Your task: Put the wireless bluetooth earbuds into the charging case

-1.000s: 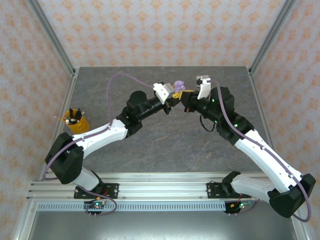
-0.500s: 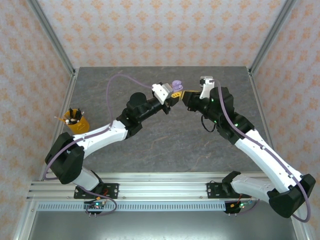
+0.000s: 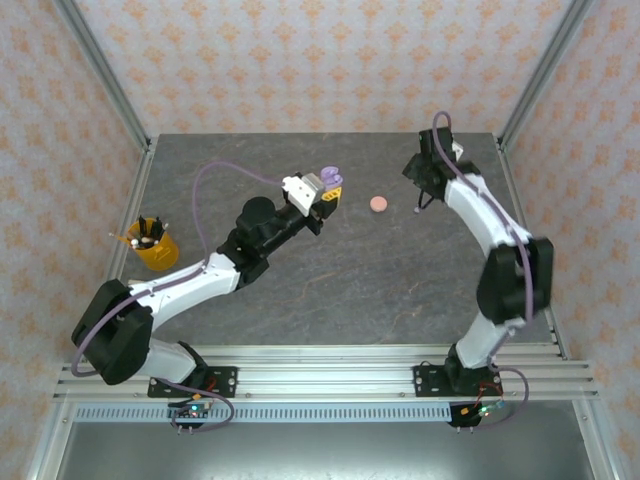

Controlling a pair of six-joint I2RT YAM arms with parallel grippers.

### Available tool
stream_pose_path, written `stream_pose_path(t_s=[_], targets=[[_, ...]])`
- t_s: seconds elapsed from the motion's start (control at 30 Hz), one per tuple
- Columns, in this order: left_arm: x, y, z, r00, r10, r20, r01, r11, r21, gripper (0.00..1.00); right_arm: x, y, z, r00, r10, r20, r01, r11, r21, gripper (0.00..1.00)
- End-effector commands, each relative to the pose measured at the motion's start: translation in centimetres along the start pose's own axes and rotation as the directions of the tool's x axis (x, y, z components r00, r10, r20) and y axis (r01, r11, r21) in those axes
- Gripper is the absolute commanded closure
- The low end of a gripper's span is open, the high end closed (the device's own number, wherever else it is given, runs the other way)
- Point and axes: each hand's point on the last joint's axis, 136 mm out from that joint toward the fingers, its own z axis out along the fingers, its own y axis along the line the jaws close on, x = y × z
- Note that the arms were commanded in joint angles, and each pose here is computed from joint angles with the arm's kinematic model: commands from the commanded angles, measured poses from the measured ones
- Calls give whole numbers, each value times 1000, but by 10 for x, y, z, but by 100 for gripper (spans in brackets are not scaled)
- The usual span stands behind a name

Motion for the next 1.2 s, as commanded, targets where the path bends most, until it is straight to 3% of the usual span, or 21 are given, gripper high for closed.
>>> stream_pose_path(t_s=[0.0, 0.13, 0.3, 0.67, 1.17], targets=[[-11, 4, -9, 999, -18, 38, 19, 999, -26, 100, -5, -17, 36, 996, -24, -88, 37, 988, 153, 40], [-6, 5, -16, 999, -15, 30, 16, 999, -35, 100, -1, -10, 82, 975, -72, -212, 111, 978, 179, 44], [-1, 6, -22, 1000, -7, 21, 8, 999, -40, 100, 17, -13, 104, 946, -102, -308, 166, 968, 189, 47], [2, 4, -21, 1000, -18, 23, 18, 999, -28, 100, 64, -43, 104, 932, -87, -352, 162, 969, 188, 50], [-5, 5, -27, 1000, -17, 27, 18, 999, -37, 100, 84, -58, 108, 919, -108, -379, 194, 962, 194, 78]])
